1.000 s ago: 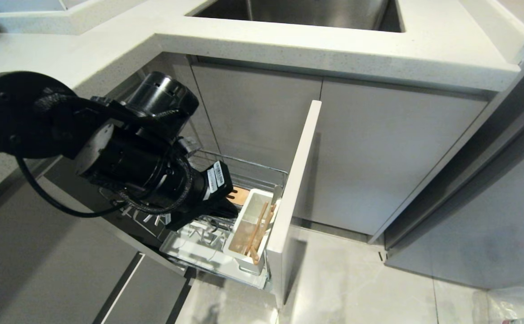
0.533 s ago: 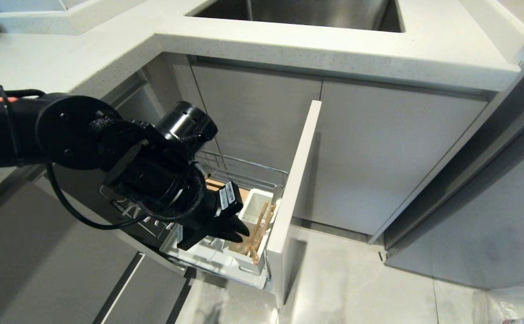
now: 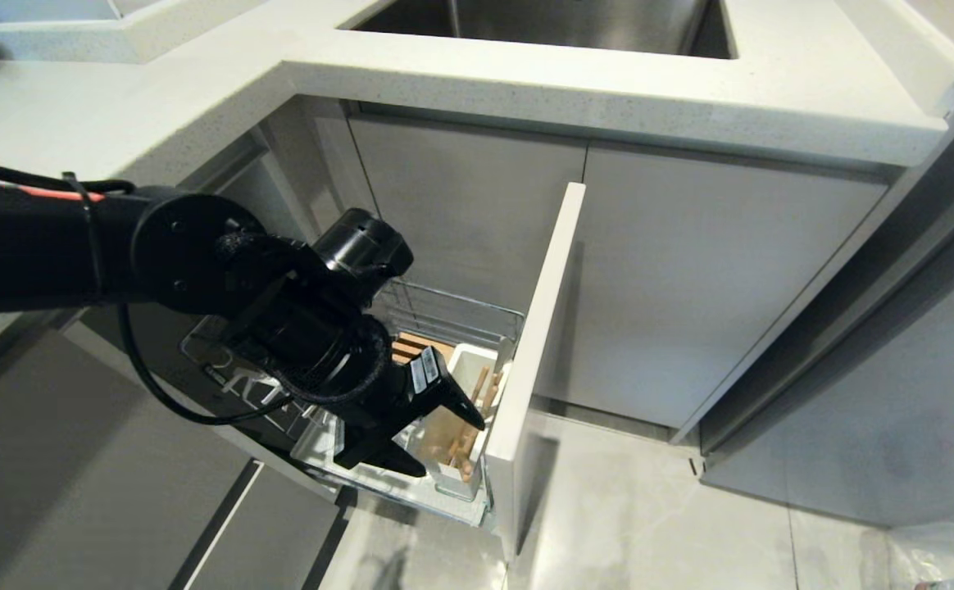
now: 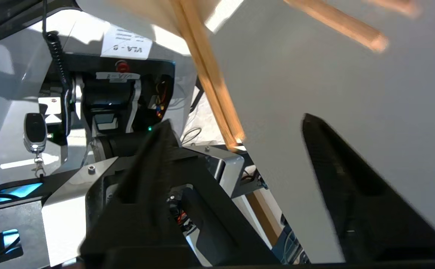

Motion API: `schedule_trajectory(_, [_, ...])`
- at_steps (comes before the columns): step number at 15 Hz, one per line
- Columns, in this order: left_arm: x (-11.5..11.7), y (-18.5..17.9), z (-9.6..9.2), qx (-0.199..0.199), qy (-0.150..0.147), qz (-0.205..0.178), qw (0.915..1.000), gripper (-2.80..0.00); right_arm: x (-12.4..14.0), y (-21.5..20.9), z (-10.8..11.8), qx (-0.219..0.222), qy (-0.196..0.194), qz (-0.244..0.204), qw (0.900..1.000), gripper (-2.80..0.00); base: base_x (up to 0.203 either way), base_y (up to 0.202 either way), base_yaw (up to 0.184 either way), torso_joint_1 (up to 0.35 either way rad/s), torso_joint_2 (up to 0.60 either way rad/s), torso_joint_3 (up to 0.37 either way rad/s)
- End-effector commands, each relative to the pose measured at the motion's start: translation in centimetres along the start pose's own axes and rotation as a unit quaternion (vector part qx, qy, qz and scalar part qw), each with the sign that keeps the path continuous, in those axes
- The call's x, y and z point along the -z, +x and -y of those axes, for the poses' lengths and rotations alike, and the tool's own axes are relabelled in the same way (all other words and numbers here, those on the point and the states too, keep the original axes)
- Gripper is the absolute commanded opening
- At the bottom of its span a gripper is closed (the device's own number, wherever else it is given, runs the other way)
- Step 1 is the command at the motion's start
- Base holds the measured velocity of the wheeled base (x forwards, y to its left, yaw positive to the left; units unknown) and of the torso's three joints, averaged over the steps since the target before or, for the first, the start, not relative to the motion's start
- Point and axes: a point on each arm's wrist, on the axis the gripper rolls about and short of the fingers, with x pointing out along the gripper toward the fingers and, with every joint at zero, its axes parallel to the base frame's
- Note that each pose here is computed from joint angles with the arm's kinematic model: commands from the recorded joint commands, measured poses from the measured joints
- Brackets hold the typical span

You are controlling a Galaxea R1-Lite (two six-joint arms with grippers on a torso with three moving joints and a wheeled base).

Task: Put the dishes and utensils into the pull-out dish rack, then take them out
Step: Take the chopsticks out of the cupboard

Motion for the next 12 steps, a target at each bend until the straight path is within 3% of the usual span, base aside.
schedule_trajectory(1, [-0.6,1.5,-0.3,-0.017,-0.012,-0.013,0.9997,0.00,0.0,0.0,0.0,0.000,0.000,-0.001,1.000,-2.80,0.000,0.000,0.000,0.000,0.00,0.000])
schedule_trajectory(8, [-1.1,4.3,-0.3,-0.042,-0.027,-0.037,0.9980,0.00,0.0,0.0,0.0,0.000,0.000,-0.001,1.000,-2.80,0.000,0.000,0.000,0.000,0.00,0.000])
schedule_trajectory(12, [-0.8,5.0,-0.2,-0.028,-0.033,-0.074,0.9963,0.00,0.0,0.0,0.0,0.000,0.000,-0.001,1.000,-2.80,0.000,0.000,0.000,0.000,0.00,0.000])
